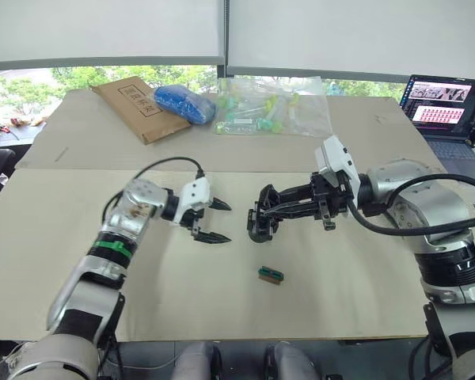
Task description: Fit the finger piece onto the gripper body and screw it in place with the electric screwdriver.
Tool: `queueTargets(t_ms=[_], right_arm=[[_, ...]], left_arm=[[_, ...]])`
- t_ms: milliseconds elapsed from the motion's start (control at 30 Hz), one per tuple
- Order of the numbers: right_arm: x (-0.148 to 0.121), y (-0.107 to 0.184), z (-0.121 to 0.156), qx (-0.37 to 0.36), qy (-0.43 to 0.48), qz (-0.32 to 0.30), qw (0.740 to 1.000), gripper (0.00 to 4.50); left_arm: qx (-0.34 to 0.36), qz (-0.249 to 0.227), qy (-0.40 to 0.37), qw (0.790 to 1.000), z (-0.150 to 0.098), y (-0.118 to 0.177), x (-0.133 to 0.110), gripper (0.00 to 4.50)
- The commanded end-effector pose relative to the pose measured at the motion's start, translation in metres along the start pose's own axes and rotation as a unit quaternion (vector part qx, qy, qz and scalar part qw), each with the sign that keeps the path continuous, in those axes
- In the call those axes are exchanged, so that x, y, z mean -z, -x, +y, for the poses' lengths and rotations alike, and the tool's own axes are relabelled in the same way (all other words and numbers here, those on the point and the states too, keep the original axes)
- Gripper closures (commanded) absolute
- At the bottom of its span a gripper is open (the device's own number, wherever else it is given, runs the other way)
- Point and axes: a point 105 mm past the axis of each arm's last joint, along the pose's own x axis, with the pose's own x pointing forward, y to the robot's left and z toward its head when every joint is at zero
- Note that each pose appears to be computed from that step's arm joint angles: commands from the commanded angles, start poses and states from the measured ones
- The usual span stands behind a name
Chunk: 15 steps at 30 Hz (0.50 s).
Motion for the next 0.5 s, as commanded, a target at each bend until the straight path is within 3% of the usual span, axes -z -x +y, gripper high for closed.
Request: queueTargets(t_ms=[33,233,500], right_arm=[[-0.013,0.008,0.003,0.014,0.033,-0.018,0.999,4.11],[0.000,0.004,0.013,0.015,0.022,-0.024,0.999,4.11],[0.009,-0.003,0.018,0.017,0.030,-0.041,0.999,4.11]], left_arm=[[-0.016,-0.030,-0.007,0.999,0.005,-0.015,-0.007,0.00],[-0.011,-0.059,0.001,0.998,-0.005,-0.047,0.001,0.00],[-0.039,-0.085,0.006,0.996,0.001,-0.062,-0.007,0.00]])
